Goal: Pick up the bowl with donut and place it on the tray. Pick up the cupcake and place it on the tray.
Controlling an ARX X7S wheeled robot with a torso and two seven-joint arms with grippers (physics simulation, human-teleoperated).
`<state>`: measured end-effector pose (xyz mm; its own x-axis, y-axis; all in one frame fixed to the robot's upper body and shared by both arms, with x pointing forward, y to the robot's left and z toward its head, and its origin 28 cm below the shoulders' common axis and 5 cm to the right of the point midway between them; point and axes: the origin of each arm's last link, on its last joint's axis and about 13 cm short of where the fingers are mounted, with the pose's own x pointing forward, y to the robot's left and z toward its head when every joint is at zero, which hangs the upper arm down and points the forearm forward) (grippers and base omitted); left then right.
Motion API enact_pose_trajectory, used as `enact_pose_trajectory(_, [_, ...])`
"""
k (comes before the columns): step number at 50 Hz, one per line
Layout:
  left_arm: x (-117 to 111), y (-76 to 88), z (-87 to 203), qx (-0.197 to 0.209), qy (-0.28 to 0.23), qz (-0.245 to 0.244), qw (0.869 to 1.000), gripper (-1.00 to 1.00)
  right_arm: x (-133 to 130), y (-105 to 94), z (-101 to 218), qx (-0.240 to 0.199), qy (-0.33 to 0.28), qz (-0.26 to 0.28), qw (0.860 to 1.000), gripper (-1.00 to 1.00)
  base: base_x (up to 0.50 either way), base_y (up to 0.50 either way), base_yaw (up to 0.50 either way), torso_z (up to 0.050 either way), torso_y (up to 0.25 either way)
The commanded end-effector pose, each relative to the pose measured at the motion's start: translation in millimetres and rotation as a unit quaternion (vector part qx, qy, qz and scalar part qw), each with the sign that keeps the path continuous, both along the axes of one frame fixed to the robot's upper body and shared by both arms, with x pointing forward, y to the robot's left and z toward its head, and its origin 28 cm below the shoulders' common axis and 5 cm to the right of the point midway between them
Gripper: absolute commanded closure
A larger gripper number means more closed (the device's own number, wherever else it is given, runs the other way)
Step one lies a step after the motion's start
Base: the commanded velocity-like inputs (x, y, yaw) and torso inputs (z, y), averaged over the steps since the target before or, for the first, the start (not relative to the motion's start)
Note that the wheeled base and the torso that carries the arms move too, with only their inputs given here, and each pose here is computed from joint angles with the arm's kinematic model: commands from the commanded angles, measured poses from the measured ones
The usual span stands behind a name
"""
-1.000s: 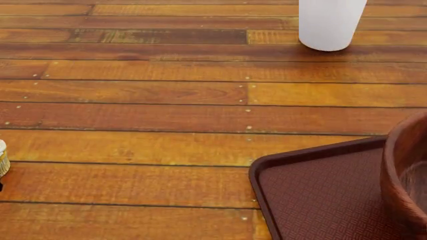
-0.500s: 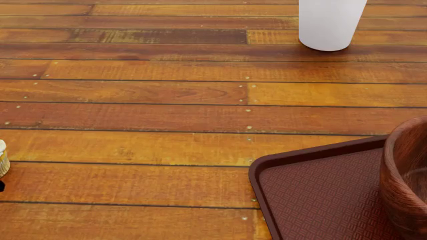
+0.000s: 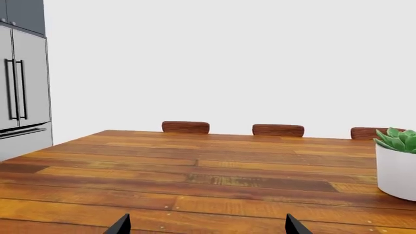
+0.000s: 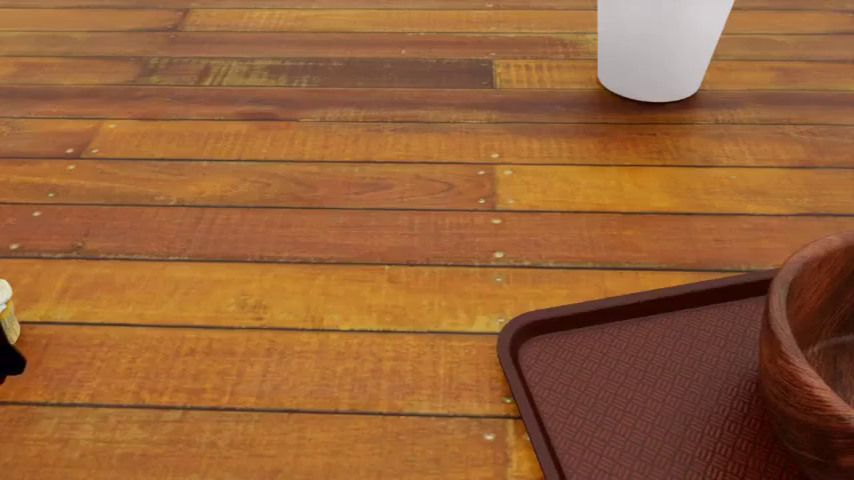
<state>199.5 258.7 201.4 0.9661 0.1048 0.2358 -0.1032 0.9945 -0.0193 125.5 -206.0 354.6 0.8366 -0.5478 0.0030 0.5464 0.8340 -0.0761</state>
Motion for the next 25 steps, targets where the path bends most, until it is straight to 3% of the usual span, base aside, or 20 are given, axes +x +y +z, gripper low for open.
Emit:
enact_pose_trajectory(1, [11, 2.1, -5, -0.008, 0.013, 0.019, 1.000, -1.00, -26, 41.3, -3, -0.291, -0.218, 0.058, 0.930, -1.00, 0.00, 0.00, 0.00, 0.000, 0.000])
enact_pose_trajectory(2, [12, 2.1, -6, -0.009, 0.015, 0.024, 1.000, -1.00, -26, 47.4, -9, -0.334, -0.240, 0.084, 0.908, -1.00, 0.00, 0.00, 0.00, 0.000, 0.000])
enact_pose_trajectory(5, [14, 1.6, -10, -0.013, 0.021, 0.038, 0.999, -1.00, -26, 62.3, -16, -0.370, -0.291, 0.141, 0.871, -1.00, 0.00, 0.00, 0.00, 0.000, 0.000])
enact_pose_trajectory(8, [17, 1.1, -21, -0.014, 0.040, 0.059, 0.997, -1.00, -22, 69.0, -20, -0.362, -0.313, 0.189, 0.858, -1.00, 0.00, 0.00, 0.00, 0.000, 0.000])
enact_pose_trajectory(17, [12, -3.0, -57, 0.020, 0.095, 0.096, 0.991, -1.00, -13, 77.4, -25, -0.353, -0.335, 0.228, 0.844, -1.00, 0.00, 0.00, 0.00, 0.000, 0.000])
enact_pose_trajectory(19, [9, -3.9, -67, 0.047, 0.099, 0.106, 0.988, -1.00, -12, 77.4, -26, -0.349, -0.338, 0.230, 0.844, -1.00, 0.00, 0.00, 0.00, 0.000, 0.000])
enact_pose_trajectory(25, [1, -6.4, -82, 0.043, 0.120, 0.101, 0.987, -1.00, -11, 79.0, -27, -0.340, -0.345, 0.237, 0.842, -1.00, 0.00, 0.00, 0.00, 0.000, 0.000])
